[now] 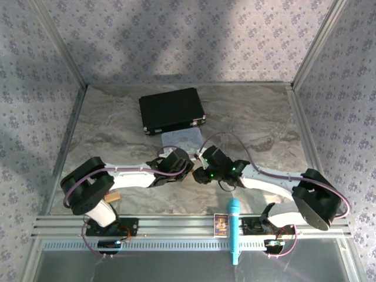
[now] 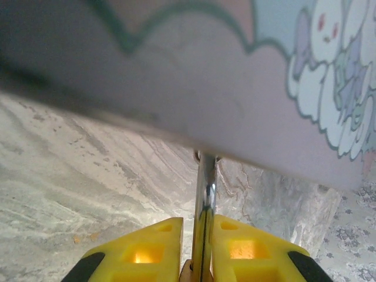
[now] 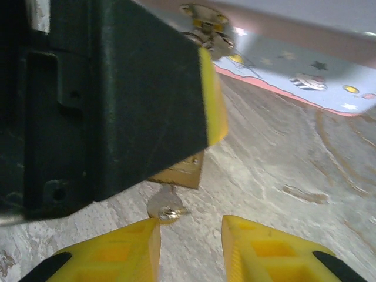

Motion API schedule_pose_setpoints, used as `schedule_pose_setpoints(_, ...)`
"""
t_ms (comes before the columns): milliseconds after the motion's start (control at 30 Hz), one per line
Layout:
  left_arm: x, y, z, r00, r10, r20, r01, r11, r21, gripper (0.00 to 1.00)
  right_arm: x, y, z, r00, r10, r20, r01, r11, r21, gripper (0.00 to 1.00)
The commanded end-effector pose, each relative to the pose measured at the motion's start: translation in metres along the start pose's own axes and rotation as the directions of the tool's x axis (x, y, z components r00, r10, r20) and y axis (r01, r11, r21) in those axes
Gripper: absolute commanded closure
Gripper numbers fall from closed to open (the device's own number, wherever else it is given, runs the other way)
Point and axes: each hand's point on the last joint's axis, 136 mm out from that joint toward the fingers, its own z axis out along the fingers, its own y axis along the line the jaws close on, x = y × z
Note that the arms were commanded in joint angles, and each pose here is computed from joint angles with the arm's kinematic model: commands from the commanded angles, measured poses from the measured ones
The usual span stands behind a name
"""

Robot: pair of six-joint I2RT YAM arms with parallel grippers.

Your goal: Unlock the padlock with the key

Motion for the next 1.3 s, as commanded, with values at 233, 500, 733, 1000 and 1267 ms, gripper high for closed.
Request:
schedule_pose_setpoints(233, 0.004, 0.004, -0.006, 0.999, -0.034, -0.04, 0.035, 0.999, 0.016, 1.0, -0.011, 0.007, 0.0, 0.994, -0.077, 0.076, 0.078, 0.997, -0.009, 0.62)
schedule_pose_setpoints(500, 0.003, -0.002, -0.014, 0.999, -0.032, -0.041, 0.034, 0.999, 0.036, 1.0, -0.01, 0.014, 0.008, 0.991, -0.11, 0.07, 0.111, 0.994, -0.009, 0.68)
schedule_pose_setpoints(733, 0.005, -0.003, -0.017, 0.998, -0.036, -0.053, 0.038, 0.998, 0.049, 1.0, -0.017, 0.013, 0.008, 0.987, -0.119, 0.104, 0.119, 0.993, 0.005, 0.84)
schedule_pose_setpoints(1000, 0.006, 0.0, -0.017, 0.998, -0.039, -0.058, 0.042, 0.998, 0.047, 1.0, -0.012, 0.01, 0.01, 0.992, 0.014, 0.129, 0.0, 0.994, -0.109, 0.93)
schedule_pose_setpoints(1267, 0.007, 0.001, -0.018, 0.997, -0.035, -0.067, 0.038, 0.998, 0.048, 1.0, -0.011, -0.005, 0.006, 0.968, 0.205, 0.143, -0.171, 0.96, -0.221, 0.93)
